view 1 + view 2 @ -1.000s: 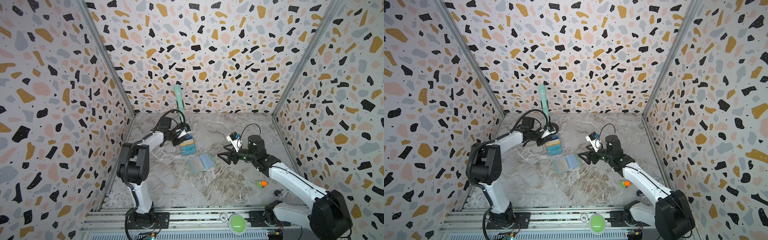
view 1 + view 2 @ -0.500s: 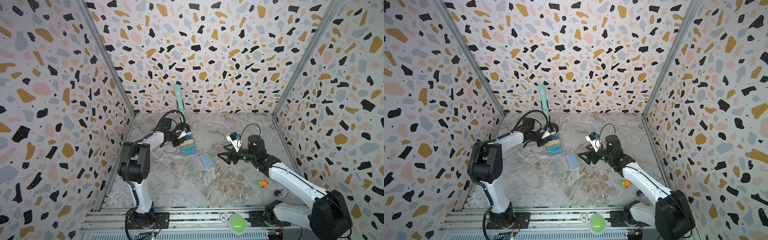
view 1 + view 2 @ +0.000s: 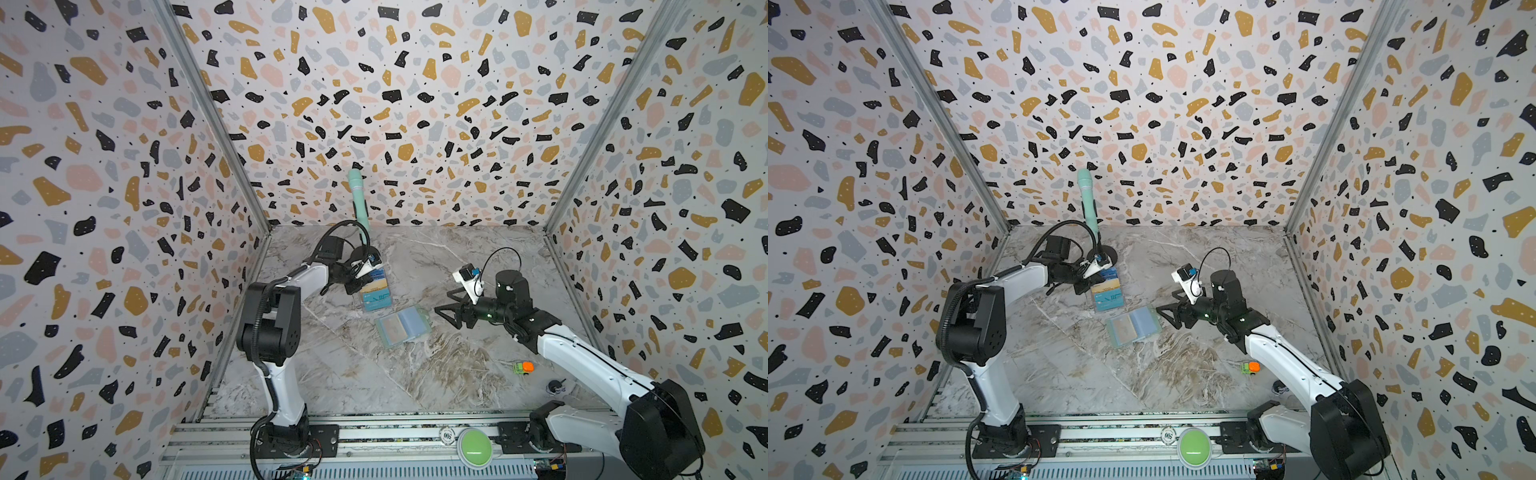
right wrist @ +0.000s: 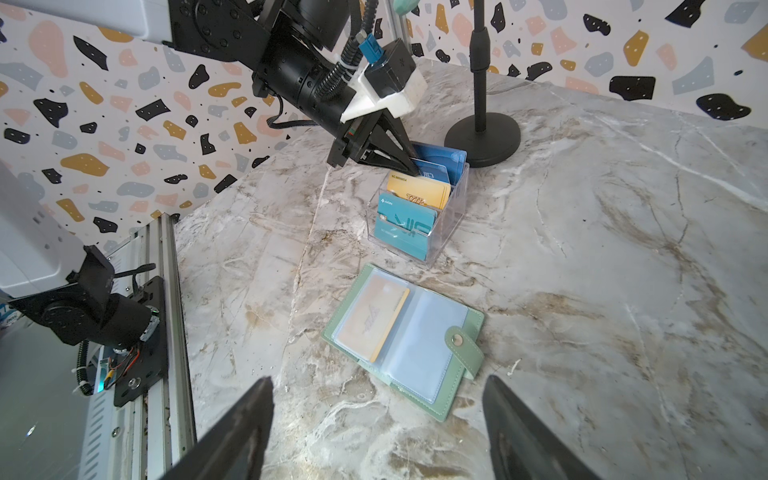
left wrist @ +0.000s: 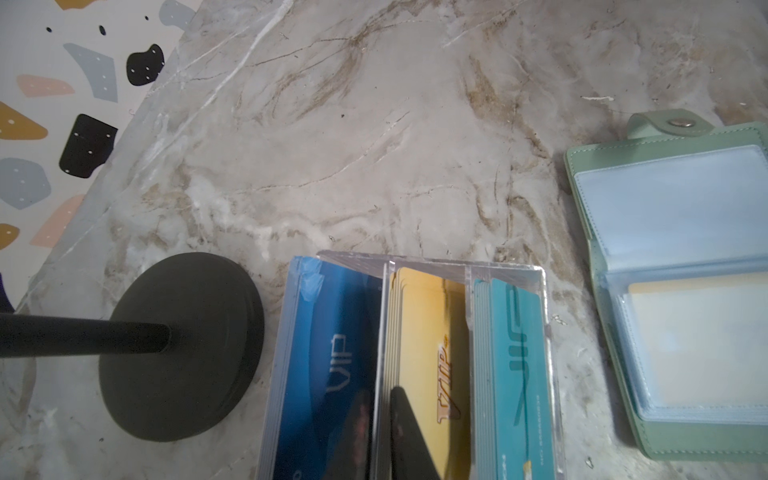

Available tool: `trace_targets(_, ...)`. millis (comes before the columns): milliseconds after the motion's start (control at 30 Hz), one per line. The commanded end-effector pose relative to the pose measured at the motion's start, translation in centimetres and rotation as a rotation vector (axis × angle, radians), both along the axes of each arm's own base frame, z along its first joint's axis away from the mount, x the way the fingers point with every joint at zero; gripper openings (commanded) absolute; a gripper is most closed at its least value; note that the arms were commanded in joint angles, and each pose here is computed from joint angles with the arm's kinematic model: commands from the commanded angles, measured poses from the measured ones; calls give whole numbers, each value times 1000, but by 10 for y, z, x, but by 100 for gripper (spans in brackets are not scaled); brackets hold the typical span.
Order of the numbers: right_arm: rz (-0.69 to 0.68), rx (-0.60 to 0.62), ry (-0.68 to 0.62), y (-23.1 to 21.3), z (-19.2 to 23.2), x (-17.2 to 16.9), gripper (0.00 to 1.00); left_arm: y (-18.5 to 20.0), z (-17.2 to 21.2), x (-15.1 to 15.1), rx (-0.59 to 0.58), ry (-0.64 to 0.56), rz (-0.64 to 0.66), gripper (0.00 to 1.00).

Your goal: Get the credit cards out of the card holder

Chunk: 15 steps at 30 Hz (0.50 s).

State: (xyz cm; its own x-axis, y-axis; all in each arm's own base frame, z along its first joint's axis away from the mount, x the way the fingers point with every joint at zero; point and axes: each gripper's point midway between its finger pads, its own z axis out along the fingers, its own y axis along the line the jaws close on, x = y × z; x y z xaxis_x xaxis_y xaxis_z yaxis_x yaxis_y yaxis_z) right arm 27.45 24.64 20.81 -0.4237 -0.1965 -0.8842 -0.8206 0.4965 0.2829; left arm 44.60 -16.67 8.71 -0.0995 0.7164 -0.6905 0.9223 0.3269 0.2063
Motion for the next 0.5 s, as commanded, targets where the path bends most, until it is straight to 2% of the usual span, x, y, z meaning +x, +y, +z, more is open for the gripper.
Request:
trace_targets(0, -1, 3, -18, -2, 6, -1, 79, 1, 3, 7, -10, -4, 16, 15)
trace_targets(467, 9, 1, -5, 0, 2, -1, 79, 0, 23, 11, -34, -42, 31, 20)
